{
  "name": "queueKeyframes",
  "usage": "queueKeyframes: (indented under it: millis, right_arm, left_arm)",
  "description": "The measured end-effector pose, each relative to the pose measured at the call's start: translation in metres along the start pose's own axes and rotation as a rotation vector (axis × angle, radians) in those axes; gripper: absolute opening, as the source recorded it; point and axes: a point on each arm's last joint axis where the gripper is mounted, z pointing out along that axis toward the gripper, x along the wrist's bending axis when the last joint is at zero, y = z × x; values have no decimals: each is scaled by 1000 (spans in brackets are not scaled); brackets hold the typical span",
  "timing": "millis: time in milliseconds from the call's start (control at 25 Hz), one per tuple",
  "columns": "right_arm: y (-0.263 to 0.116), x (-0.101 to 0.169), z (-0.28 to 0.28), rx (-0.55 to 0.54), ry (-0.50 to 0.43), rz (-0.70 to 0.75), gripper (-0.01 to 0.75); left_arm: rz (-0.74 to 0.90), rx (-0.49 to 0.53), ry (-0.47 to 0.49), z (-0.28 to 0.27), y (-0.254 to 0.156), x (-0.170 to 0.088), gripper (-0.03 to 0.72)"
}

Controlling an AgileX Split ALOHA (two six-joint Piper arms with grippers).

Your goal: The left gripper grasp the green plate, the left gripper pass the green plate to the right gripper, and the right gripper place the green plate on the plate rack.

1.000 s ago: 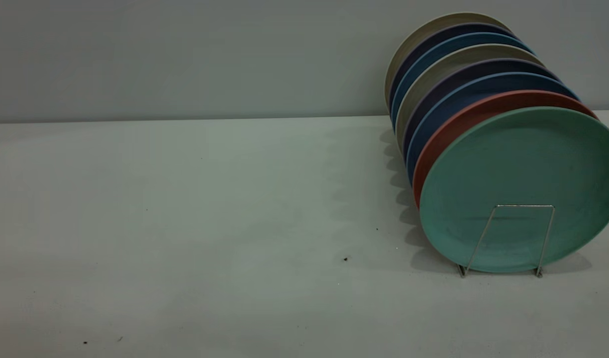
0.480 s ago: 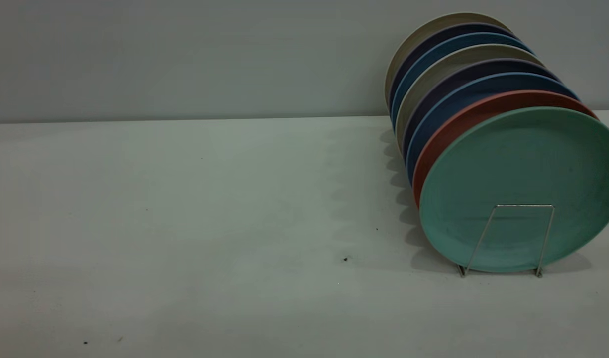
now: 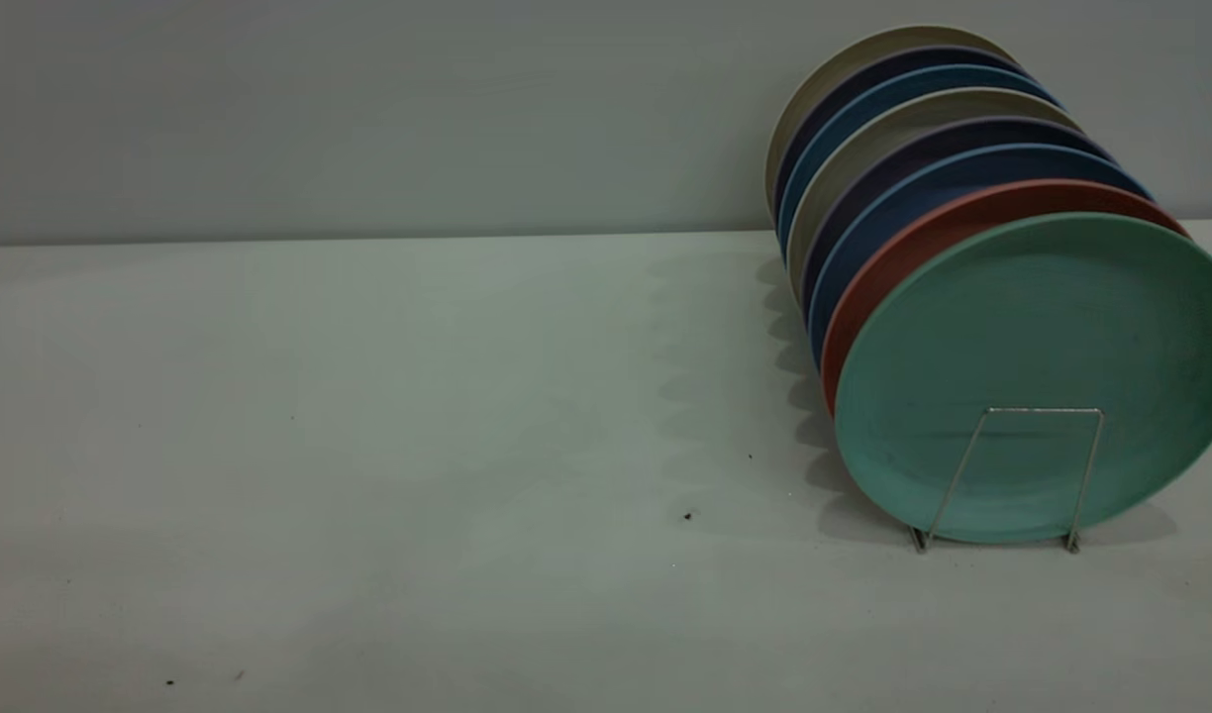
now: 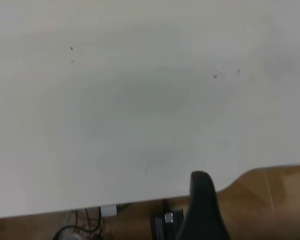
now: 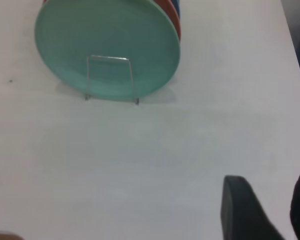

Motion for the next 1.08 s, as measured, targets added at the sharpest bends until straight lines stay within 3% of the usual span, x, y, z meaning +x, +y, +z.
queueKeyframes:
  millis: [280, 1080]
  right_arm:
    - [0, 0, 0, -1, -2, 2, 238]
    - [0, 0, 0, -1, -1, 2, 238]
  left_arm:
    - [5, -177, 14, -15, -19, -2, 581]
    - [1, -176, 13, -16, -20, -2, 581]
